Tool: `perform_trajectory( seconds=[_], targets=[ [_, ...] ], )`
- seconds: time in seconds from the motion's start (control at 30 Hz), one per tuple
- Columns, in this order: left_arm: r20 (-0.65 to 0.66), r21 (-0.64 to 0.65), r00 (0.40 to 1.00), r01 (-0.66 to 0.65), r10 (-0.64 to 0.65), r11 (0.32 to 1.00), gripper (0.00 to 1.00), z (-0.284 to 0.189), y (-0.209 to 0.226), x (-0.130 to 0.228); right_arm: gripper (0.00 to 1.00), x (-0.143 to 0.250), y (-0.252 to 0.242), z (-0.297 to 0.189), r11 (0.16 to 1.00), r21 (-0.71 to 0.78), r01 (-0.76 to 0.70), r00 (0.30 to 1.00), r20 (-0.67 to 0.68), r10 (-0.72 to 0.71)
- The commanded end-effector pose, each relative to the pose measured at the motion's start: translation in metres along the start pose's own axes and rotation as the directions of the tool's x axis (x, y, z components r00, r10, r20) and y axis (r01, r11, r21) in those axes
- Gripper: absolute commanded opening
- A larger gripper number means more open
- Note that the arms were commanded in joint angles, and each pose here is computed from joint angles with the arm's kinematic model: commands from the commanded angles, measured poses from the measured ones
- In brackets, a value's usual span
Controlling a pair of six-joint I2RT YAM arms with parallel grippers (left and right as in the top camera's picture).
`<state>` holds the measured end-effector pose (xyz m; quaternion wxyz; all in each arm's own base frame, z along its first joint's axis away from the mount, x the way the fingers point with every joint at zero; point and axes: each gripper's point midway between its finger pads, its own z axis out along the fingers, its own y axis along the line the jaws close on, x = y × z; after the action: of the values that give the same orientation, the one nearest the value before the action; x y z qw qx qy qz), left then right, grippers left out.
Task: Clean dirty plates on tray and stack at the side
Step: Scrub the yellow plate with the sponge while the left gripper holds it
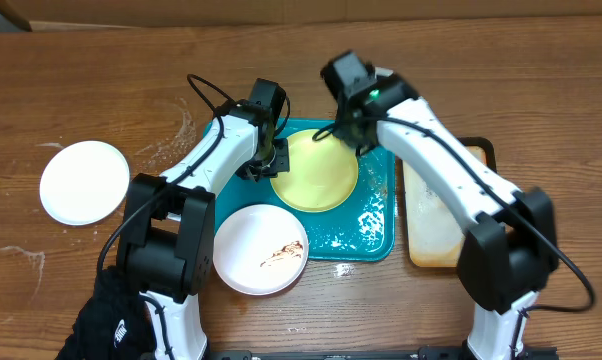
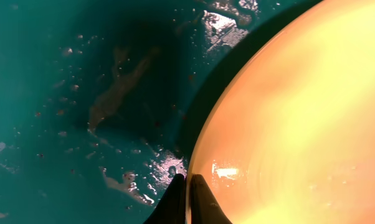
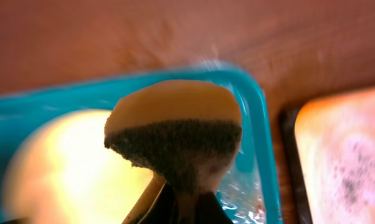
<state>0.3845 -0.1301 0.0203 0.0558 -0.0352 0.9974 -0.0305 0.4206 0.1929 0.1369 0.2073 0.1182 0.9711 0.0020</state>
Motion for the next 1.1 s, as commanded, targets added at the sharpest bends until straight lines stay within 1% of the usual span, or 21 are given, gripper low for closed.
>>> perform_trajectory(
  seconds=[0.0,0.07,0.17,0.4,0.6,0.77,0.8,0.9,1.07],
  targets=[
    [0.019,-0.023,1.0,0.018,-0.017,1.0,0.04,-0.002,0.005,-0.007,0.04,-0.008,0.015,-0.029,0.993,-0.11,0.03,1.0,0.011,-0.029],
    [0.021,-0.023,1.0,0.023,-0.023,0.999,0.04,-0.002,0.005,-0.007,0.04,0.006,0.023,-0.019,0.987,-0.16,0.026,0.998,-0.046,-0.033],
    [0.02,-0.021,1.0,0.023,-0.023,0.999,0.04,-0.002,0.004,-0.007,0.04,0.025,0.032,0.0,0.978,-0.21,-0.019,0.993,-0.118,-0.007],
    [0.015,-0.013,1.0,0.024,-0.024,1.0,0.04,-0.002,0.003,-0.006,0.04,0.08,0.048,0.063,0.95,-0.298,-0.096,0.962,-0.273,0.012],
    [0.008,0.004,0.999,0.032,-0.032,0.999,0.04,-0.002,0.0,-0.005,0.04,0.114,0.054,0.091,0.942,-0.307,-0.133,0.944,-0.33,0.026],
    [0.004,0.006,0.999,0.042,-0.042,0.999,0.04,-0.002,0.0,-0.004,0.04,0.124,0.064,0.098,0.941,-0.315,-0.128,0.943,-0.333,0.017],
    [0.002,0.008,0.999,0.042,-0.042,0.999,0.04,-0.002,-0.001,-0.004,0.04,0.124,0.062,0.099,0.946,-0.302,-0.122,0.946,-0.323,0.019],
    [-0.002,0.007,0.999,0.042,-0.042,0.999,0.04,-0.002,0.0,-0.003,0.04,0.12,0.039,0.107,0.977,-0.19,-0.094,0.962,-0.272,0.04],
    [-0.01,0.003,0.999,0.042,-0.042,0.999,0.04,-0.002,0.001,-0.001,0.04,0.107,-0.018,0.115,0.999,0.047,-0.011,0.982,-0.188,0.02]
  ],
)
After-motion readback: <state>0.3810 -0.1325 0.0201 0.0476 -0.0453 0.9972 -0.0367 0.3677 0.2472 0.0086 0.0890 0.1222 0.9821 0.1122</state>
